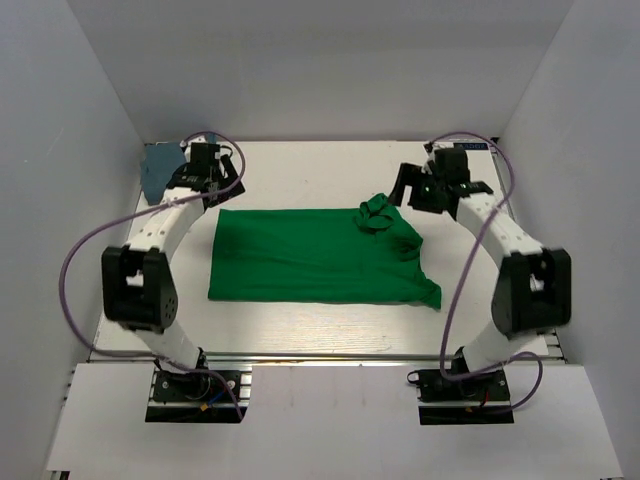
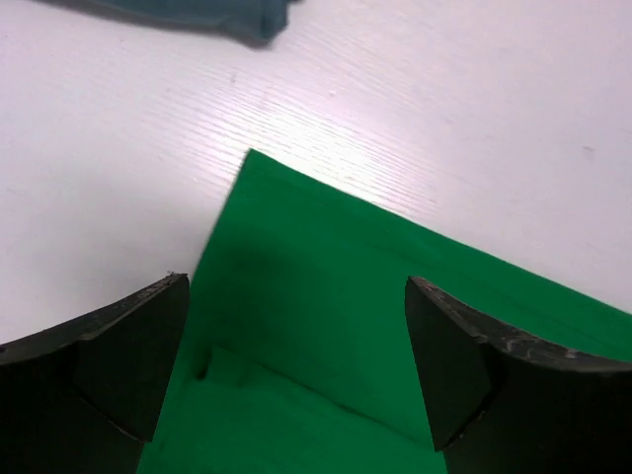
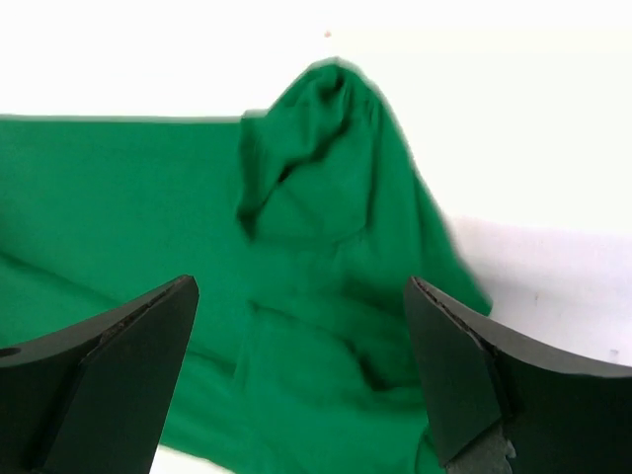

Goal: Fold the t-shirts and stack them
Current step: Grap the side of the flattened tshirt furthest away from the robot with both arms

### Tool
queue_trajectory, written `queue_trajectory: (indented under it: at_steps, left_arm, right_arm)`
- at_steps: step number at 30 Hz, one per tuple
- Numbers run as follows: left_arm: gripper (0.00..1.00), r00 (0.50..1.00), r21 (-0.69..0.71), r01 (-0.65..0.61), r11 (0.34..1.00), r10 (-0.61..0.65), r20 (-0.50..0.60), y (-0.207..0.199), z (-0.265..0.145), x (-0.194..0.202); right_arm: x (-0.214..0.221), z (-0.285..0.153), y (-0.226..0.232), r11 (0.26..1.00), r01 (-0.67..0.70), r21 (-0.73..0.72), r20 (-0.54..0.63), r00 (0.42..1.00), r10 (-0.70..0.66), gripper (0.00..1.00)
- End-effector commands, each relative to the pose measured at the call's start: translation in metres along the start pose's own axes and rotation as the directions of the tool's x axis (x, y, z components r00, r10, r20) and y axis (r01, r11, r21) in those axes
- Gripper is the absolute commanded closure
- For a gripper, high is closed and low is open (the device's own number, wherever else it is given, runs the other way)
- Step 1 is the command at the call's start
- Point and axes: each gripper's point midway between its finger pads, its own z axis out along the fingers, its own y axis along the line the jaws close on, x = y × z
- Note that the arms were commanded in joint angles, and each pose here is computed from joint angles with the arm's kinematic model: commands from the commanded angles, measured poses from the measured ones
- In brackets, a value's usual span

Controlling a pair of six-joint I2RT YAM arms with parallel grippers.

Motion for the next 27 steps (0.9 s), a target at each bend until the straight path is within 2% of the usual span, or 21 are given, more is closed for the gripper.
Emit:
queue_trajectory:
  at_steps: [1,4,7,8,10,14,17,18,21,22,24,25,26,27]
  left_arm:
    - [0.0,0.998,-0.076,-0.036,0.996,0.032,-0.058,0.016,0.028,0.005]
    - [0.0,0.993,-0.115,-0.05,0.992,0.037,-0.112,0.024,0.054,0.013]
    - [0.0,0.994,-0.104,-0.028,0.994,0.017,-0.103,0.028,0.072,0.014]
    - [0.02,0.995,-0.099,-0.025,0.995,0.015,-0.102,0.031,0.08,0.014]
    - [0.04,0.994,-0.094,-0.026,0.995,0.015,-0.112,0.03,0.087,0.019]
    - [0.13,0.984,-0.123,-0.032,0.992,0.01,-0.177,0.043,0.11,0.041]
    - [0.24,0.974,-0.091,-0.033,0.995,0.012,-0.225,0.042,0.118,0.055]
    - [0.33,0.972,-0.081,-0.032,0.996,0.012,-0.236,0.04,0.122,0.06]
    - [0.48,0.966,-0.045,-0.024,0.999,0.012,-0.259,0.035,0.124,0.068]
    - [0.61,0.967,-0.028,-0.029,0.999,0.021,-0.255,0.034,0.127,0.071]
    - [0.73,0.967,0.009,-0.028,1.0,0.029,-0.254,0.029,0.126,0.074]
    - [0.91,0.965,0.019,-0.025,1.0,0.029,-0.26,0.028,0.126,0.077]
    - [1.0,0.965,0.018,-0.026,1.0,0.03,-0.262,0.03,0.127,0.081]
    - [1.0,0.965,0.018,-0.026,1.0,0.03,-0.262,0.03,0.127,0.081]
  right_arm:
    - [-0.032,0.029,0.002,0.999,0.031,0.034,0.017,0.999,-0.031,0.1]
    - [-0.041,0.054,0.004,0.998,0.047,0.036,-0.017,0.999,-0.047,0.1]
    - [-0.038,0.081,0.005,0.996,0.075,0.038,-0.058,0.996,-0.073,0.1]
    - [-0.053,0.079,0.009,0.997,0.075,0.036,-0.045,0.996,-0.073,0.1]
    - [-0.042,0.097,0.008,0.996,0.082,0.042,-0.085,0.993,-0.078,0.1]
    - [-0.038,0.11,0.006,0.996,0.074,0.048,-0.098,0.993,-0.069,0.11]
    - [-0.025,0.115,0.001,0.996,0.066,0.063,-0.136,0.989,-0.057,0.14]
    - [-0.022,0.112,-0.001,0.996,0.065,0.066,-0.143,0.988,-0.055,0.16]
    - [-0.001,0.105,-0.008,0.994,0.068,0.083,-0.177,0.983,-0.052,0.21]
    - [-0.002,0.104,-0.009,0.994,0.069,0.083,-0.162,0.985,-0.055,0.21]
    - [0.01,0.1,-0.012,0.994,0.073,0.082,-0.185,0.981,-0.057,0.23]
    - [0.01,0.1,-0.01,0.994,0.071,0.077,-0.18,0.982,-0.056,0.26]
    - [0.012,0.102,-0.011,0.995,0.071,0.075,-0.185,0.981,-0.056,0.27]
    - [0.014,0.103,-0.009,0.996,0.068,0.06,-0.194,0.979,-0.055,0.27]
